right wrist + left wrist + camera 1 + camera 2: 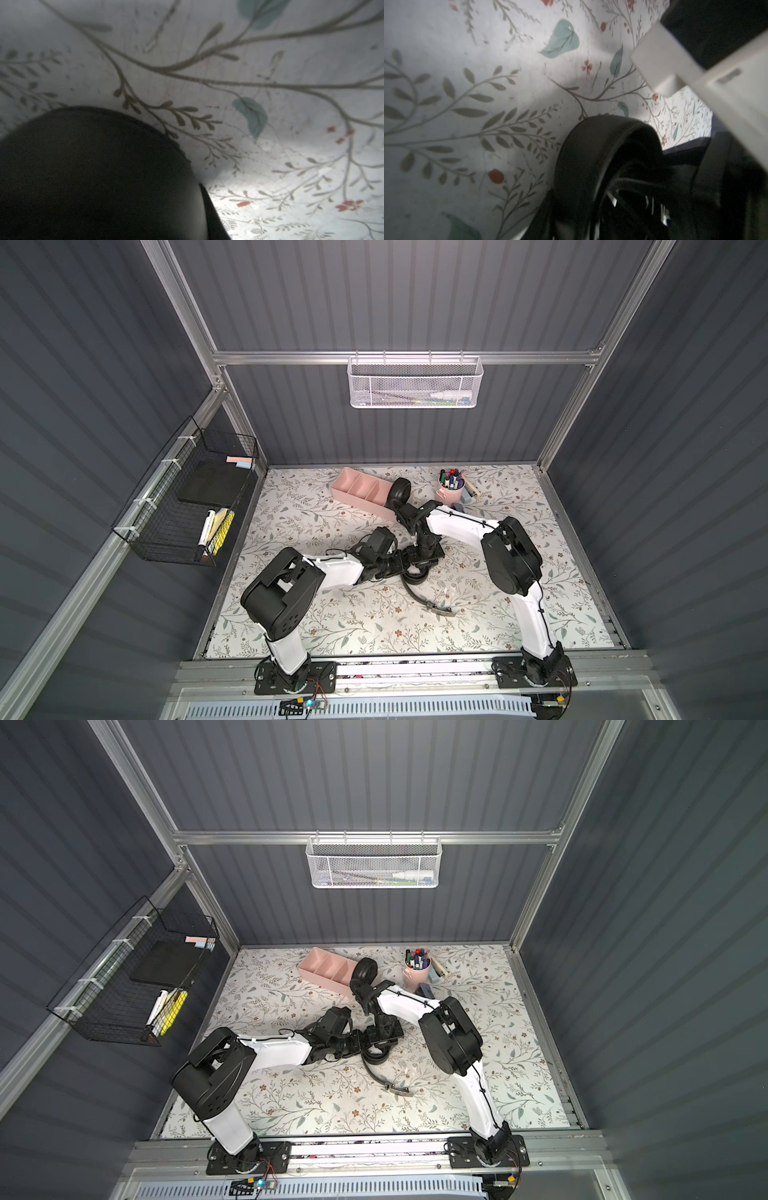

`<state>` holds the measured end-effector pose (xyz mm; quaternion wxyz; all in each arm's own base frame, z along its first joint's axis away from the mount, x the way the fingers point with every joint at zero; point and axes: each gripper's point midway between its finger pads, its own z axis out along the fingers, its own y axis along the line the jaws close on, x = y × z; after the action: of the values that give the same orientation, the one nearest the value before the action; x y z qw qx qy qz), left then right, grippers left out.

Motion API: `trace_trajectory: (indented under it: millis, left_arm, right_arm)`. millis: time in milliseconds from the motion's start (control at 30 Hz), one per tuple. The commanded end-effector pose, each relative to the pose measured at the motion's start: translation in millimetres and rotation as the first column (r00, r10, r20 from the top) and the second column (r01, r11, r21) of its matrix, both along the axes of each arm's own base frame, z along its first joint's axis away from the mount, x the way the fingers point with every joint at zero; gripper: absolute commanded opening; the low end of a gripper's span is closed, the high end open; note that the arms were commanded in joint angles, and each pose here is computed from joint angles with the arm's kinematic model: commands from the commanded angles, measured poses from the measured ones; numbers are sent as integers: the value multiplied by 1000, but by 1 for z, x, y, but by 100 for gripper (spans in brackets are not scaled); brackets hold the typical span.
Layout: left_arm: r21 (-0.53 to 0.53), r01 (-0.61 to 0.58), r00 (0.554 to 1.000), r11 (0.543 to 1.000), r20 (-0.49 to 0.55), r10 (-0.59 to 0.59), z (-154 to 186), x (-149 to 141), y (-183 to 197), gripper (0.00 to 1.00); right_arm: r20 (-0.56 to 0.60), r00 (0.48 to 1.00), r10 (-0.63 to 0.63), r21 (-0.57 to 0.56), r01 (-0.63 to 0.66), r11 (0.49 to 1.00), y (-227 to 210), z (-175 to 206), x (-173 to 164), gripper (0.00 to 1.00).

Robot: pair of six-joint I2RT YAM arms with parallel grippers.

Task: Place the belts into the storage roll
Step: Roll the belt at the center of the board.

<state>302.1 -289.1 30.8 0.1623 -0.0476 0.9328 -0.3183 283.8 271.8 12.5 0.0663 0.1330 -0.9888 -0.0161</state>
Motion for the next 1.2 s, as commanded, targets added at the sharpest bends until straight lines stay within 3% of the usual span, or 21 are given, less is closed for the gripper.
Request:
trace_trajectory:
  millis: [0,167,267,367,500,633,700,800,867,1000,1167]
  left_arm:
    - [152,82,988,985,-139,-61,-35,-34,16,21]
    - [292,176,970,940,-214,-115,-36,-39,29,11]
    - [342,239,954,909,-256,-155,-31,-39,31,10]
    - [371,292,939,882,-286,-191,-27,-40,33,10]
    - [385,337,923,859,-317,-220,-28,-45,37,10]
    - [391,370,909,843,-338,-243,-29,-49,39,10]
    - [398,394,901,828,-346,-262,-27,-52,42,10]
    - [404,438,881,803,-370,-294,-25,-56,46,10]
    - [410,450,876,793,-376,-302,-24,-59,48,10]
    - [413,455,872,789,-384,-303,-24,-62,51,10]
    - [414,454,873,790,-385,-300,-25,-67,55,10]
  right_arm:
    - [-104,994,20,219,3,976,51,-9,-25,17]
    - [-112,993,-28,298,61,953,49,11,-18,28]
    - [-54,997,-53,329,68,942,38,35,-7,37]
    - [83,993,-90,383,52,922,20,71,11,49]
    - [304,951,-59,423,-79,903,-1,111,24,54]
    - [416,904,98,507,-321,800,9,123,2,58]
    - [455,872,181,574,-443,688,25,129,-20,59]
    - [594,724,351,462,-664,588,48,125,-52,63]
    - [617,640,457,391,-754,528,64,115,-74,67]
    - [566,659,496,364,-739,567,73,89,-80,67]
    - [550,635,543,264,-749,608,76,70,-71,72]
